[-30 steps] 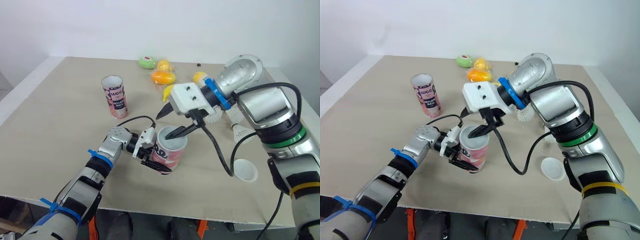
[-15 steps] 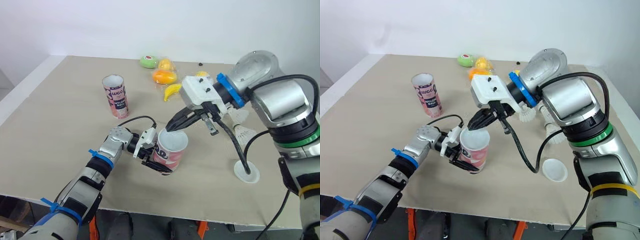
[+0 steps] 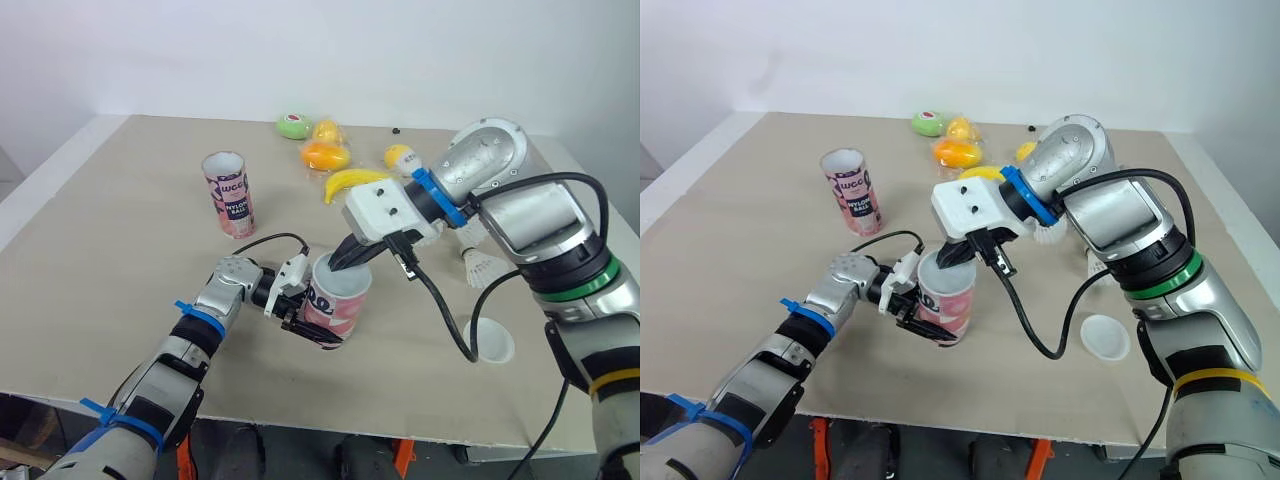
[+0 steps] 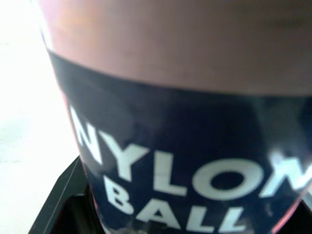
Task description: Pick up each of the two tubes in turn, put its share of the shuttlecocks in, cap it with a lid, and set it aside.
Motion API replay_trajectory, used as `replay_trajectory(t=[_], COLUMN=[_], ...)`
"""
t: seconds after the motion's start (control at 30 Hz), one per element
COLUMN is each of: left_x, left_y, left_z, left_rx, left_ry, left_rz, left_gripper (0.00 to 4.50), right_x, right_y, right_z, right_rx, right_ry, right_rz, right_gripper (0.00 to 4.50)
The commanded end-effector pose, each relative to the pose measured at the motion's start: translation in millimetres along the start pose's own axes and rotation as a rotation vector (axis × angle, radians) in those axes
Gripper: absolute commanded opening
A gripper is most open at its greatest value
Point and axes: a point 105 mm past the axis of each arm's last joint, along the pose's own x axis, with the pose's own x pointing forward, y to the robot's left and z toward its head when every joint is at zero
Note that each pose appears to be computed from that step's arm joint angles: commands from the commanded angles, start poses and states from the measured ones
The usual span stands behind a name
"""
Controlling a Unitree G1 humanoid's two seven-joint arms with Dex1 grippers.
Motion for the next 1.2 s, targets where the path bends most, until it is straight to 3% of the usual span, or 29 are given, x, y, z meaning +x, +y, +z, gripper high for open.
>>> replay_trajectory(t=[0.03, 0.17, 0.2, 0.37, 0.5, 0.53, 0.67, 0.77, 0.83, 1.2], left_x=[4.2, 5.0, 5.2, 6.6, 9.1, 9.4, 8.0, 3.8, 0.6, -14.1], left_y=[-4.0, -3.3, -3.3, -2.3, 0.1, 0.3, 4.4, 7.4, 7.4, -0.2], left_z=[-5.6, -4.0, -3.9, -3.0, 0.7, 1.2, 7.5, 15.1, 18.6, 25.9], left_rx=[-0.019, -0.015, -0.014, -0.011, 0.005, 0.007, 0.022, 0.014, 0.016, 0.014], left_ry=[0.02, 0.003, 0.001, -0.017, -0.041, -0.045, -0.082, -0.133, -0.151, -0.15], left_rz=[-0.024, -0.017, -0.016, 0.001, 0.022, 0.025, 0.065, 0.095, 0.103, 0.088], left_gripper=[3.08, 3.08, 3.08, 3.08, 3.08, 3.08, 3.08, 4.06, 4.41, 4.41], right_x=[-21.4, -58.3, -66.4, -80.9, -82.0, -82.0, -74.0, -59.0, -49.4, -26.8], right_y=[1.6, -4.4, -4.5, 13.3, 29.3, 32.5, 46.1, 62.4, 70.7, 90.8], right_z=[20.7, 25.3, 23.9, 23.5, 9.2, 6.0, -14.8, -30.1, -34.4, -44.9], right_rx=[0.012, 0.044, 0.062, 0.142, 0.242, 0.267, 0.386, 0.489, 0.535, 0.653], right_ry=[-0.127, -0.188, -0.196, -0.261, -0.295, -0.305, -0.346, -0.388, -0.402, -0.394], right_rz=[-0.009, -0.185, -0.232, -0.312, -0.402, -0.424, -0.547, -0.611, -0.629, -0.64], right_gripper=[0.09, 0.09, 0.33, 2.05, 4.09, 4.42, 4.42, 4.5, 4.5, 4.5])
